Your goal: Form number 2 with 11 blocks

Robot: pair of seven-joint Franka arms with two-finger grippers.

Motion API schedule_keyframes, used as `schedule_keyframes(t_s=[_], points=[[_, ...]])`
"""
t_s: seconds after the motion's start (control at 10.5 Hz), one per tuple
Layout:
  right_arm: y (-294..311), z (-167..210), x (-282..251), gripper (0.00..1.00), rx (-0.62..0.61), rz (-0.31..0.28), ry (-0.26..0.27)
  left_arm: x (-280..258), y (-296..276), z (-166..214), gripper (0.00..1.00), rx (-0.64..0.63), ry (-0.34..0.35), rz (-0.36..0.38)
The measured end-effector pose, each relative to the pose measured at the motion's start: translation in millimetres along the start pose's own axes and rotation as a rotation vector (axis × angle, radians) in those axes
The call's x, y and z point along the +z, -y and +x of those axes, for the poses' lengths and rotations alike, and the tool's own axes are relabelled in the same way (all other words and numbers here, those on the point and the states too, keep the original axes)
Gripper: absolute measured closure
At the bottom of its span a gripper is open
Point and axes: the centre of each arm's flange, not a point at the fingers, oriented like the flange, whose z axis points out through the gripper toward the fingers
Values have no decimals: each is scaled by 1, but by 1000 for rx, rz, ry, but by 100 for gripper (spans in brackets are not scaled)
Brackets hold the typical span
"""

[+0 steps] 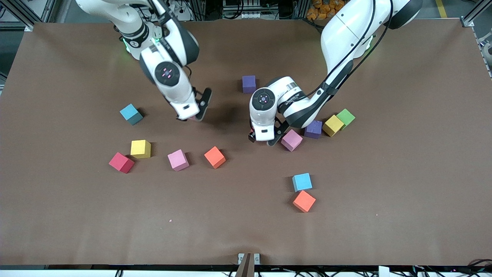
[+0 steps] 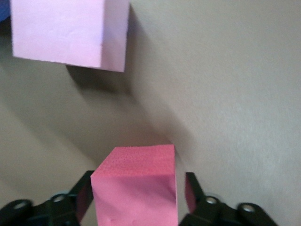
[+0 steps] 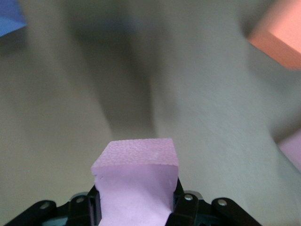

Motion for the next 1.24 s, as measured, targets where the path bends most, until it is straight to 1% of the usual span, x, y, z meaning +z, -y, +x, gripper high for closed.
schedule_keyframes(t_s=[0.1,0.19,0.29,0.38,0.48,0.67,0.95,1.05,1.24], points=[[21,15,1,45,-87,-15,-6,0,1,1,37,-75,-4,0],[35,27,0,45,-168,-31,-14,0,4,0,40,-133,-12,4],[42,33,-1,45,-248,-43,-22,0,11,-2,41,-178,-21,11],[43,35,-1,45,-321,-52,-28,0,22,-4,45,-213,-36,21],[44,36,0,45,-369,-60,-33,0,34,-6,45,-238,-53,32],[60,45,5,45,-427,-74,-39,0,60,-9,45,-267,-89,51],[76,54,25,45,-463,-83,-43,0,90,-12,45,-323,-131,67],[78,55,33,45,-464,-76,-41,1,100,-19,45,-359,-140,72],[88,62,50,45,-427,-20,-60,9,120,-37,45,-419,-149,86]])
